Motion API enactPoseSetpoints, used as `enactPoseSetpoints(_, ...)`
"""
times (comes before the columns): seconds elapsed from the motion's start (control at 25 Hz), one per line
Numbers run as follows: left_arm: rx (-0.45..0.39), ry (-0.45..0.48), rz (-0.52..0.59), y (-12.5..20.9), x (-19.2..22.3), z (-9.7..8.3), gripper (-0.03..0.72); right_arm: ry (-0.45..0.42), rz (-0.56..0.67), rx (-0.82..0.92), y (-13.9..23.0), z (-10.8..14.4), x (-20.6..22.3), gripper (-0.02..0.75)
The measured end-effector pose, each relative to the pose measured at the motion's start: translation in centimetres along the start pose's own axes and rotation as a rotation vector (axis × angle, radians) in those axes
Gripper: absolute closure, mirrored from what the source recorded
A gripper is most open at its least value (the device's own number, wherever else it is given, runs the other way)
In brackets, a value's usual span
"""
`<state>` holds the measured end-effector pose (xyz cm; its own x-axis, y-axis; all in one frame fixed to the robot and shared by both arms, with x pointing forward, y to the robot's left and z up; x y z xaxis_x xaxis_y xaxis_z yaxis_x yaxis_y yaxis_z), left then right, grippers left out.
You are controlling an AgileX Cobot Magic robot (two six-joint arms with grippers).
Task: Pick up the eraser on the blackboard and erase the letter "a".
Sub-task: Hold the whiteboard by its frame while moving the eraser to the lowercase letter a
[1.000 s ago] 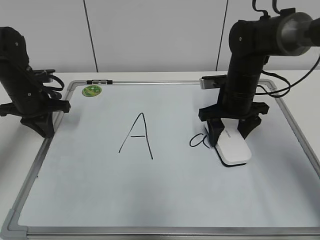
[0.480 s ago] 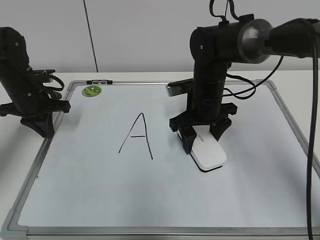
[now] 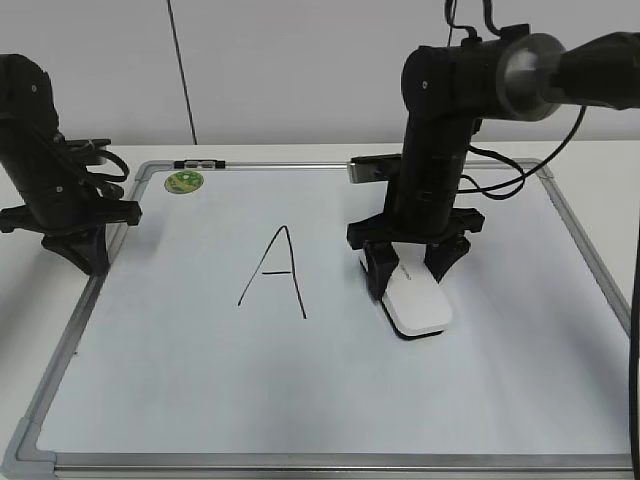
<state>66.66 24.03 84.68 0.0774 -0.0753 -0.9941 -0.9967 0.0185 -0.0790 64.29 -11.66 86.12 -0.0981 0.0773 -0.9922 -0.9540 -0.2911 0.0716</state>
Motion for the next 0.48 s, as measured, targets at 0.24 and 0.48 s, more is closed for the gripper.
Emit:
enactPoseSetpoints(0.24, 0.0, 0.0, 0.0, 0.0, 0.0, 0.0, 0.66, -0.058, -0.004, 0.095, -0.3, -2.2, -0.4, 0.21)
enactPoseSetpoints(0.48, 0.0, 0.0, 0.0, 0.0, 0.0, 0.0, 0.659, -0.071, -0.006, 0.115, -0.3, -2.7, -0.5, 0.21)
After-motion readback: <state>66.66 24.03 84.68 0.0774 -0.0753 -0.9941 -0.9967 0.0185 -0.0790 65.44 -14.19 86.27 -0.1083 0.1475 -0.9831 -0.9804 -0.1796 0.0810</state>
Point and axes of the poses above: a point on each arm's last joint axis where the gripper is mounted, x pointing out along that axis toward the gripper, z along the wrist's bending axis when the last joint is at zero, y = z × x, the point moved 6 cm from there along x, pointing out along that axis toward the gripper, and after that the axes turned 3 degrees about x, right-handed, at the moved point
